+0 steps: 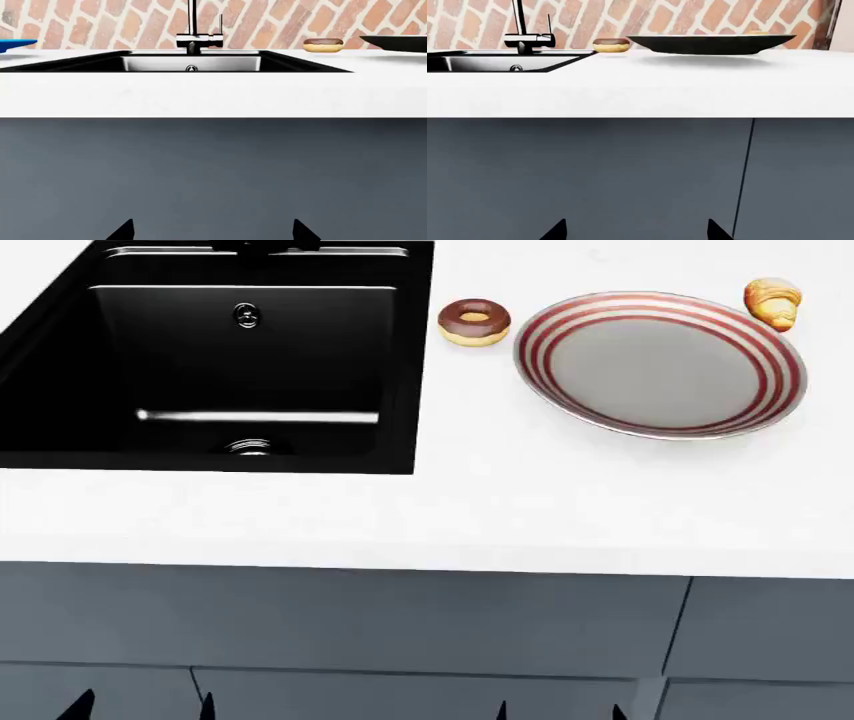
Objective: Place the pastries on the plates.
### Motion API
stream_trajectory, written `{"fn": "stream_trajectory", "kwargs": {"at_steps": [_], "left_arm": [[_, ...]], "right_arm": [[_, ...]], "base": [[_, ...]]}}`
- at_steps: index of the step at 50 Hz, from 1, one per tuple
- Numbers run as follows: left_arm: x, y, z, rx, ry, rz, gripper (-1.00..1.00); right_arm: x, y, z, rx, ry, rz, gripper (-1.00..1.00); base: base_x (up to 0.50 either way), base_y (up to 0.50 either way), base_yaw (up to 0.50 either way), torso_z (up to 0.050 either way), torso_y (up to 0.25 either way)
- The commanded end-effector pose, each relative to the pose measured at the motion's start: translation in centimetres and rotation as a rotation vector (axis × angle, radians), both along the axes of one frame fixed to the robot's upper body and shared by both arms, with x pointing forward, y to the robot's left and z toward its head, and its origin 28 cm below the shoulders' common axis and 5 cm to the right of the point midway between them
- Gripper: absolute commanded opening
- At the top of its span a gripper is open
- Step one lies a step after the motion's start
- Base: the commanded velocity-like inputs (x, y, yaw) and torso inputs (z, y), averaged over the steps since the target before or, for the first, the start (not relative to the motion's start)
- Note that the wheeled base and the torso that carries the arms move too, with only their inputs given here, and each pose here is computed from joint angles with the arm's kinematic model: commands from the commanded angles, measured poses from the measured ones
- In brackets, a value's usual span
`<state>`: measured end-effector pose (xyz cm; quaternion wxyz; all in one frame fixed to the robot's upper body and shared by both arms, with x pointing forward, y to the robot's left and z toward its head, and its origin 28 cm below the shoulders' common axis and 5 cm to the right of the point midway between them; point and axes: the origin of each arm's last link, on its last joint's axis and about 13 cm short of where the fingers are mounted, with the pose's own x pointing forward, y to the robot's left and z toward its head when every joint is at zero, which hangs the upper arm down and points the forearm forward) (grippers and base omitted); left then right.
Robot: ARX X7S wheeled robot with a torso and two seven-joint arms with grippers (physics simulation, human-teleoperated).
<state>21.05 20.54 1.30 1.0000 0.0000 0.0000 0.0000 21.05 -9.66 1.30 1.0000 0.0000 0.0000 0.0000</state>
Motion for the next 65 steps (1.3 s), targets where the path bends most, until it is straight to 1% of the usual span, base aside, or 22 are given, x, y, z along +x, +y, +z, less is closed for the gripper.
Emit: {"fn": "stream_trajectory", "kwargs": {"at_steps": [1,4,5,9,13,15,16,19,20,22,24,26,30,31,33,35,42,54,59,62,64,65], "left_arm": [[-0.5,0.4,-0.2,-0.010,0.002,0.007,1.00],[-0.2,0.2,0.0,-0.015,-0.009,0.009,1.00],[-0.2,0.2,-0.2,0.004,-0.003,0.009,1.00],[0.1,0.0,0.0,0.004,0.000,0.009,1.00],[0.2,-0.1,0.1,0.010,0.001,0.009,1.00],[0.3,-0.2,0.1,0.016,0.004,0.009,1.00],[0.0,-0.2,0.3,0.005,-0.018,-0.004,1.00],[-0.2,-0.2,0.3,0.016,-0.035,-0.019,1.00],[0.0,-0.2,-0.4,0.025,-0.032,-0.012,1.00],[0.1,-0.2,0.5,0.009,-0.041,-0.009,1.00],[0.4,-0.4,0.5,0.007,-0.037,-0.004,1.00],[0.2,-0.3,0.4,0.008,-0.038,-0.005,1.00],[0.2,-0.3,0.6,0.011,-0.038,-0.004,1.00],[0.3,-0.3,0.6,0.013,-0.039,0.000,1.00],[0.1,-0.1,0.6,0.012,-0.039,0.006,1.00],[0.0,0.0,0.7,0.011,-0.041,0.008,1.00],[0.1,0.1,0.4,0.010,-0.042,0.017,1.00],[0.2,0.0,1.1,0.013,-0.041,0.029,1.00],[-0.1,0.3,0.9,0.012,-0.042,0.030,1.00],[-0.2,0.3,0.9,0.012,-0.042,0.030,1.00],[-0.2,0.4,0.9,0.013,-0.041,0.031,1.00],[-0.2,0.4,0.6,0.038,-0.021,0.038,1.00]], "right_arm": [[0.0,0.0,0.0,0.029,-0.007,-0.016,1.00],[-0.1,0.1,0.1,0.020,-0.016,-0.005,1.00],[0.2,0.1,0.2,0.020,-0.020,0.004,1.00],[-0.1,0.2,0.0,-0.007,-0.018,0.007,1.00],[0.4,0.0,0.3,-0.007,-0.018,0.007,1.00],[0.1,0.0,0.3,-0.010,-0.019,0.007,1.00],[0.2,0.0,0.4,-0.012,-0.020,0.007,1.00],[0.3,0.0,0.5,-0.015,-0.021,0.008,1.00],[0.1,0.0,0.4,-0.013,-0.022,0.008,1.00],[0.0,0.1,0.4,-0.011,-0.023,0.008,1.00],[0.2,0.0,0.6,-0.005,-0.038,0.014,1.00],[-0.3,0.2,0.2,-0.018,-0.026,0.015,1.00],[0.2,0.1,0.6,-0.012,-0.023,0.012,1.00],[-0.4,0.3,0.3,-0.019,-0.023,0.020,1.00],[0.1,0.1,0.4,-0.019,-0.021,0.017,1.00],[-0.4,0.3,0.3,-0.021,-0.026,0.019,1.00],[-0.6,0.3,0.2,-0.021,-0.022,0.011,1.00],[-0.1,0.1,0.3,-0.023,-0.023,0.012,1.00],[-0.4,0.2,0.3,-0.025,-0.026,0.013,1.00],[-0.1,0.2,0.3,-0.032,-0.020,0.014,1.00],[-0.4,0.2,0.2,-0.032,-0.022,0.012,1.00],[-0.2,0.2,0.3,-0.032,-0.022,0.012,1.00]], "base": [[0.00,0.00,0.00,0.000,0.000],[0.00,0.00,0.00,0.000,0.000],[0.00,0.00,0.00,0.000,0.000],[0.00,0.00,0.00,0.000,0.000],[0.00,0.00,0.00,0.000,0.000],[0.00,0.00,0.00,0.000,0.000],[0.00,0.00,0.00,0.000,0.000],[0.00,0.00,0.00,0.000,0.000],[0.00,0.00,0.00,0.000,0.000],[0.00,0.00,0.00,0.000,0.000],[0.00,0.00,0.00,0.000,0.000],[0.00,0.00,0.00,0.000,0.000],[0.00,-0.05,0.00,0.000,0.000],[0.00,-0.27,0.00,0.000,0.000],[0.00,-0.50,0.00,0.000,0.000],[-0.01,-0.50,0.00,0.000,0.000],[-0.03,-0.50,0.00,0.000,0.000],[-0.01,-0.50,0.00,0.000,0.000],[0.00,-0.49,0.00,0.000,0.000],[0.00,-0.04,0.00,0.000,0.000],[0.00,0.00,0.00,0.000,0.000],[0.00,0.00,0.00,0.000,0.000]]}}
